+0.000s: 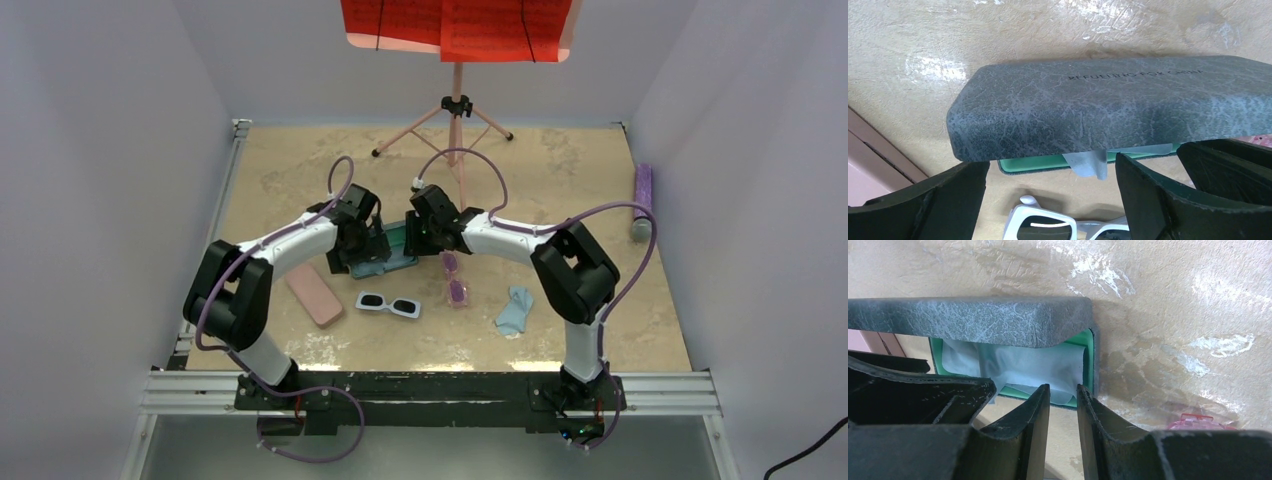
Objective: Organize the sunglasses
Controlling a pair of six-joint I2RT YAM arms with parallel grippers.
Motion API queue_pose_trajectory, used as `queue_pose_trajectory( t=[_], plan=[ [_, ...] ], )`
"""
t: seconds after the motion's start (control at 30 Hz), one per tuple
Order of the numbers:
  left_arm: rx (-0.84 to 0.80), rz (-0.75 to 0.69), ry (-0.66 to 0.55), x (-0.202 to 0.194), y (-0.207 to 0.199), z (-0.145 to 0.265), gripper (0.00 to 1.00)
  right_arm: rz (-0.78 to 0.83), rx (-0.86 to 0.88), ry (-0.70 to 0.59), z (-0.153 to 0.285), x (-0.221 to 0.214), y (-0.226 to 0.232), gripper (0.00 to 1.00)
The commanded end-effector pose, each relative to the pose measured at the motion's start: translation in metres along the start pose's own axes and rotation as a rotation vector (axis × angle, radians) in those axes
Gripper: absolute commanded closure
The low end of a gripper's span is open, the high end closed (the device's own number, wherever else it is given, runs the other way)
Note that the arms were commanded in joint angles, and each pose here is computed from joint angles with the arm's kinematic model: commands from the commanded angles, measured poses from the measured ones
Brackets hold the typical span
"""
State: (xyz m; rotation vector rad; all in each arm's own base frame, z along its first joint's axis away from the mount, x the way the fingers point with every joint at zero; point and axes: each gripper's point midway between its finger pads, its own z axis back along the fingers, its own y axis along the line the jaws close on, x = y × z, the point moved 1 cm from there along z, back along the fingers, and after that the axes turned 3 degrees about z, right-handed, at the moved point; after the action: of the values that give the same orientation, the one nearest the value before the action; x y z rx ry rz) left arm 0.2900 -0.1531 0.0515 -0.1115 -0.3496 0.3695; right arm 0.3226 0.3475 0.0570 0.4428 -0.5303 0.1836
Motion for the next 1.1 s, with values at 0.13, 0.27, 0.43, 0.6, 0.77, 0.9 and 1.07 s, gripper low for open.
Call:
queue_pose_trajectory(
  t=[0.13, 0.27, 0.43, 0.6, 0.77, 0.9, 1.07],
  plan=[
    [-0.096, 0.027, -0.079, 0.008, -0.004, 0.017, 0.00, 0.091, 0.062, -0.128, 0.021, 0.023, 0.009, 0.67],
    [-0.128, 0.048, -0.114, 0.010, 0.004, 0.028, 0.00, 0.132, 0.065, -0.136, 0.028, 0.021, 0.006, 0.65],
    [-0.187, 0.065, -0.180, 0.021, 0.018, 0.039, 0.00, 0.151, 0.088, -0.152, 0.030, 0.017, 0.006, 0.64],
    [-0.407, -0.133, -0.239, 0.038, -0.007, 0.052, 0.00, 0.197, 0.184, -0.179, 0.050, 0.018, 0.020, 0.64],
    [-0.418, -0.240, -0.194, 0.050, -0.013, 0.028, 0.00, 0.253, 0.268, -0.213, 0.077, 0.014, 0.028, 0.64],
    [-0.340, -0.206, -0.168, 0.065, -0.006, 0.010, 0.00, 0.288, 0.291, -0.223, 0.092, 0.011, 0.029, 0.66],
    [-0.302, -0.203, -0.189, 0.077, -0.003, 0.007, 0.00, 0.315, 0.308, -0.270, 0.109, 0.016, 0.031, 0.66]
  ],
)
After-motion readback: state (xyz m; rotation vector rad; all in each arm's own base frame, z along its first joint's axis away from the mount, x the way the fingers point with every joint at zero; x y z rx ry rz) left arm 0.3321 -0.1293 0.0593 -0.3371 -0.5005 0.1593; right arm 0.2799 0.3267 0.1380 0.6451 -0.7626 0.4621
